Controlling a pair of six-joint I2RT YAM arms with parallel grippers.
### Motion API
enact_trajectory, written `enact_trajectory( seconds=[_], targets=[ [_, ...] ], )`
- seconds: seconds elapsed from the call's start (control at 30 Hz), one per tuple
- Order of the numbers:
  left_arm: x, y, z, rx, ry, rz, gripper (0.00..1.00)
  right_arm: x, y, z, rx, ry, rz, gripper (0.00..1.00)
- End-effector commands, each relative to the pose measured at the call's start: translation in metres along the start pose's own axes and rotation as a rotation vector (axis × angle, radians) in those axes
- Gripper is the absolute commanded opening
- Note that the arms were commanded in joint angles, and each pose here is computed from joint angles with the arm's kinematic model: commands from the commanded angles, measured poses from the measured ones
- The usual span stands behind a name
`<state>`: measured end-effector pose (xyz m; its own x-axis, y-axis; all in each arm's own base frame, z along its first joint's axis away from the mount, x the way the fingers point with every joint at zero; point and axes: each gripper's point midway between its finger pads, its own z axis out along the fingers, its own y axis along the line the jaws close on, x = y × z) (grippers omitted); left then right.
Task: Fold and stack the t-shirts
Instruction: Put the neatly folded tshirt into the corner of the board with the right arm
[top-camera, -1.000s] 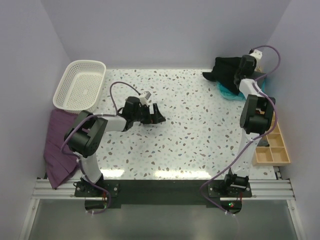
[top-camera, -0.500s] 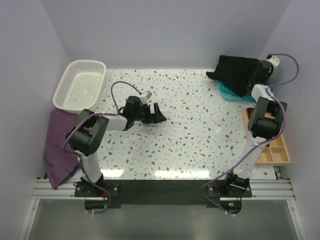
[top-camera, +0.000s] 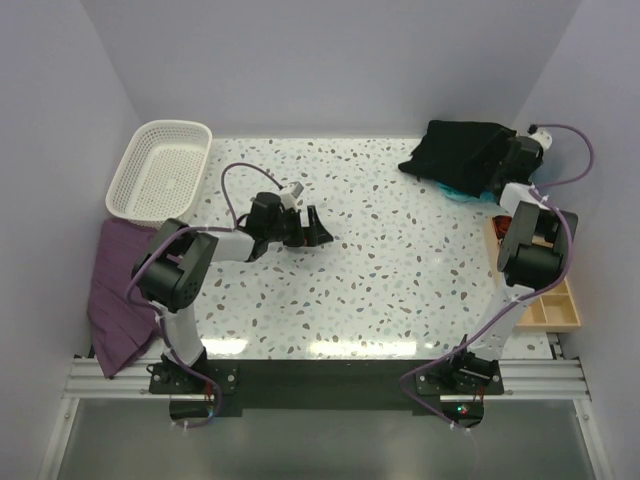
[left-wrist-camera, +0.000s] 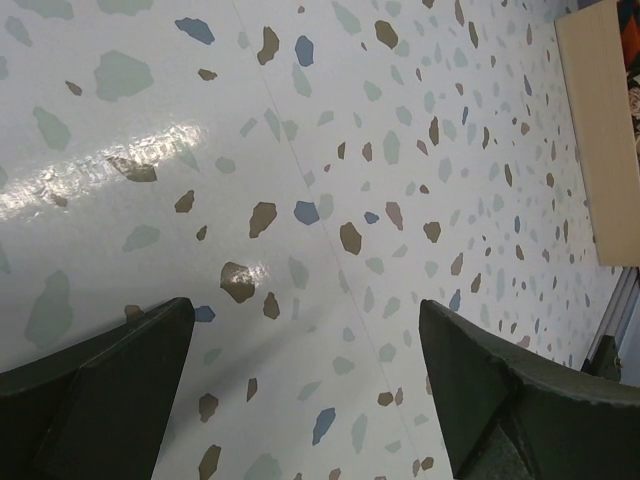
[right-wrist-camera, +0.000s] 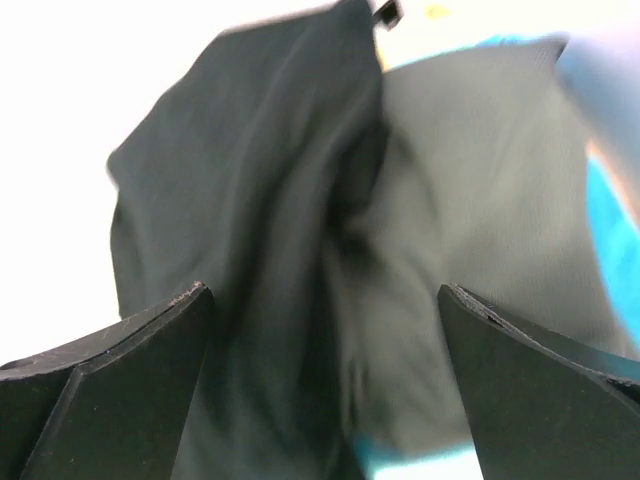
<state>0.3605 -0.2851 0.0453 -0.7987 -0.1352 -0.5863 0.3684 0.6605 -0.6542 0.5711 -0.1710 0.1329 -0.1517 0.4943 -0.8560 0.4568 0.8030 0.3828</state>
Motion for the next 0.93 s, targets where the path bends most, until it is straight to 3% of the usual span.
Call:
enact_trajectory(
  seconds=[0.0, 0.27, 0.37, 0.4, 0.6, 0.9],
  targets=[
    [-0.030, -0.011, -0.017, -0.035, -0.102, 0.074, 1.00, -0.046, 0.053, -0.049, -0.151, -0.110, 0.000, 0.99],
    [-0.072, -0.009, -0.061, -0.234, -0.245, 0.171, 1.00, -0.012, 0.071, -0.118, -0.146, -0.060, -0.106, 0.99],
    [-0.082, -0.014, -0.082, -0.262, -0.312, 0.196, 1.00, 0.027, 0.082, -0.144, -0.187, 0.049, -0.134, 0.99],
    [-0.088, -0.022, -0.094, -0.262, -0.342, 0.209, 1.00, 0.057, 0.085, -0.156, -0.208, 0.112, -0.150, 0.99],
    [-0.096, -0.039, -0.145, -0.292, -0.457, 0.228, 1.00, 0.110, 0.123, -0.231, -0.374, 0.209, -0.248, 0.99],
    [-0.097, -0.051, -0.219, -0.357, -0.628, 0.211, 1.00, 0.098, 0.107, -0.330, -0.500, 0.149, -0.288, 0.99]
  ],
)
